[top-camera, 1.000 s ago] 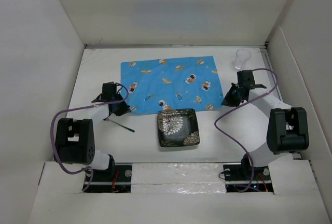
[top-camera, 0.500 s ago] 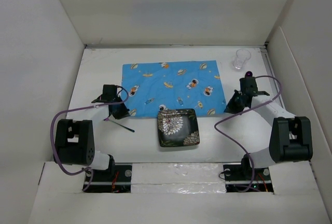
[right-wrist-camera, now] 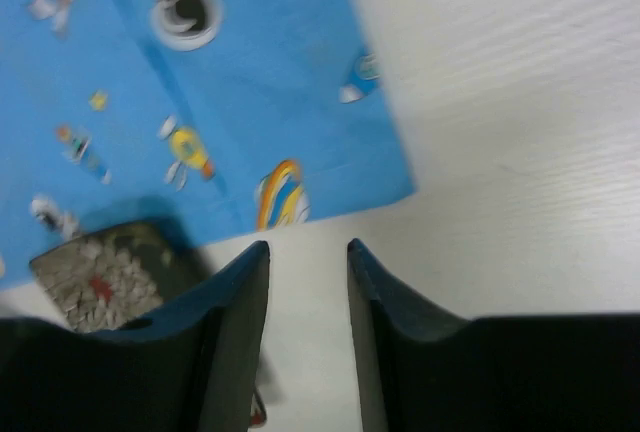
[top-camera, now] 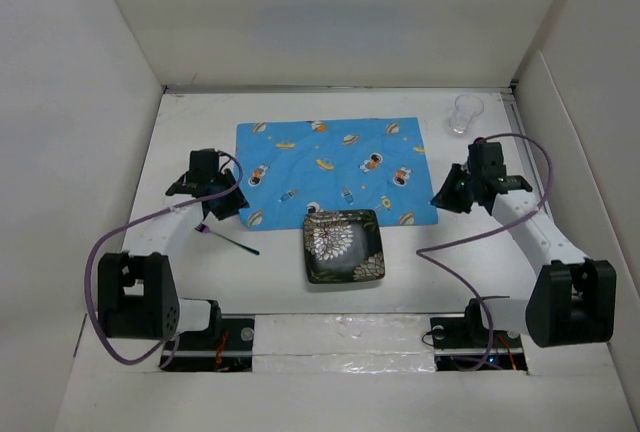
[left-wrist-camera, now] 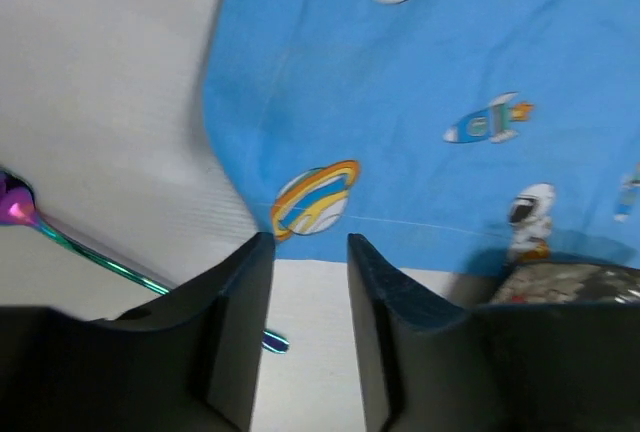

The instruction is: Set the dinner table for one person

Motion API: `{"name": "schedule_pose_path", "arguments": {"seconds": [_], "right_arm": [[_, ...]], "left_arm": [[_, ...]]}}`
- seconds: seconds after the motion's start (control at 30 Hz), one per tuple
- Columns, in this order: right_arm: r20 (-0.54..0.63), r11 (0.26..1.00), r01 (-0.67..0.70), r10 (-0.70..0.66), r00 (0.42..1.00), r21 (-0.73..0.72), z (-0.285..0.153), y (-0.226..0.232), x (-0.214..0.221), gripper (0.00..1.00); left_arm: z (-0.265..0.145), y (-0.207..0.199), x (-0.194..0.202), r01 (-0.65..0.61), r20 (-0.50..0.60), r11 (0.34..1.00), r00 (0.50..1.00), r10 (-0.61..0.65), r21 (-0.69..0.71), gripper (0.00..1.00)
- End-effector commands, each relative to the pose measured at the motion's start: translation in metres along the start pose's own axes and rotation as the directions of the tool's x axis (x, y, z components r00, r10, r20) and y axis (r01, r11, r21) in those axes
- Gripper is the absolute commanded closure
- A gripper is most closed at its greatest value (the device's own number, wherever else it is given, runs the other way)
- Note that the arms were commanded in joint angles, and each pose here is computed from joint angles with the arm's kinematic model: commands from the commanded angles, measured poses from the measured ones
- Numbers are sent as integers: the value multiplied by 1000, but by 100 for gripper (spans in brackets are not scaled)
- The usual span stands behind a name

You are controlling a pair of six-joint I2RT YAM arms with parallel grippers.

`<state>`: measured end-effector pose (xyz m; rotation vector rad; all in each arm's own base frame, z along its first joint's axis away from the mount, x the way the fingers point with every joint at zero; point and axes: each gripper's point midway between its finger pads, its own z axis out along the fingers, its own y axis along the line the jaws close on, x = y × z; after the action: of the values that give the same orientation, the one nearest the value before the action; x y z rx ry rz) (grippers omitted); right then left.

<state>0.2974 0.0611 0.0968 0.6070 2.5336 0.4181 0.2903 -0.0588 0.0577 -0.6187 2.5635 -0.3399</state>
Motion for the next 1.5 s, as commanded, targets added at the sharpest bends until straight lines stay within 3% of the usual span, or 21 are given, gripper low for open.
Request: {"name": "schedule_pose_path", "arguments": {"seconds": [0.0,0.03,0.07,0.1,0.17,0.23,0.27,0.3,0.43,0.53,0.57,0.73,0.9,1.03,1.07,1.13,1.27,1.47], "right_arm": [[-34,956,166,-179,983,-243,-23,54,25,84],[-75,923,198,-235,969,-330,-22,71,53,100],[-83,914,188,-232,969,-359,-20,72,60,100],[-103,893,208,-269,958,-400,-19,82,79,100],[-93,876,185,-251,964,-445,-14,94,91,95],[-140,870,162,-254,957,-466,-8,93,117,68],[-122,852,169,-261,957,-496,-6,100,117,48],[-136,858,166,-262,956,-487,-2,96,123,43],[-189,853,154,-280,941,-498,12,94,141,39],[-236,865,132,-274,932,-484,28,89,150,40],[-254,867,121,-272,928,-484,31,88,153,42],[-279,881,86,-238,930,-465,48,82,160,54],[-314,884,66,-234,920,-464,56,81,177,63],[-344,897,53,-223,912,-440,63,77,185,77],[-351,896,51,-225,909,-442,62,77,186,90],[-367,900,65,-241,899,-430,56,73,188,100],[-309,871,145,-316,897,-469,13,93,166,100],[-77,760,196,-307,949,-620,-56,178,68,100]], "left_arm": [[-50,-42,-43,-57,151,988,988,35,147,69],[-69,-63,-56,-82,200,969,979,34,235,85],[-74,-69,-63,-90,225,964,974,33,248,97],[-87,-79,-70,-96,254,952,967,19,292,100],[-114,-105,-86,-141,312,911,950,14,388,100],[-142,-125,-103,-181,365,880,931,10,439,100],[-149,-130,-107,-197,375,872,927,17,447,100],[-154,-134,-111,-210,381,866,924,25,453,100],[-192,-158,-141,-297,486,837,873,44,459,100],[-202,-176,-160,-332,523,811,852,37,482,90],[-206,-185,-162,-354,532,793,845,44,496,88],[-198,-224,-160,-441,602,825,782,161,352,84],[-192,-229,-145,-477,602,795,777,184,374,80],[-176,-212,-139,-467,582,824,783,217,320,80],[-174,-210,-137,-466,578,827,785,223,314,80],[-171,-205,-137,-454,575,839,788,220,302,80],[-166,-197,-134,-435,555,858,800,228,274,80],[-179,-201,-139,-433,559,858,798,225,274,69]]}}
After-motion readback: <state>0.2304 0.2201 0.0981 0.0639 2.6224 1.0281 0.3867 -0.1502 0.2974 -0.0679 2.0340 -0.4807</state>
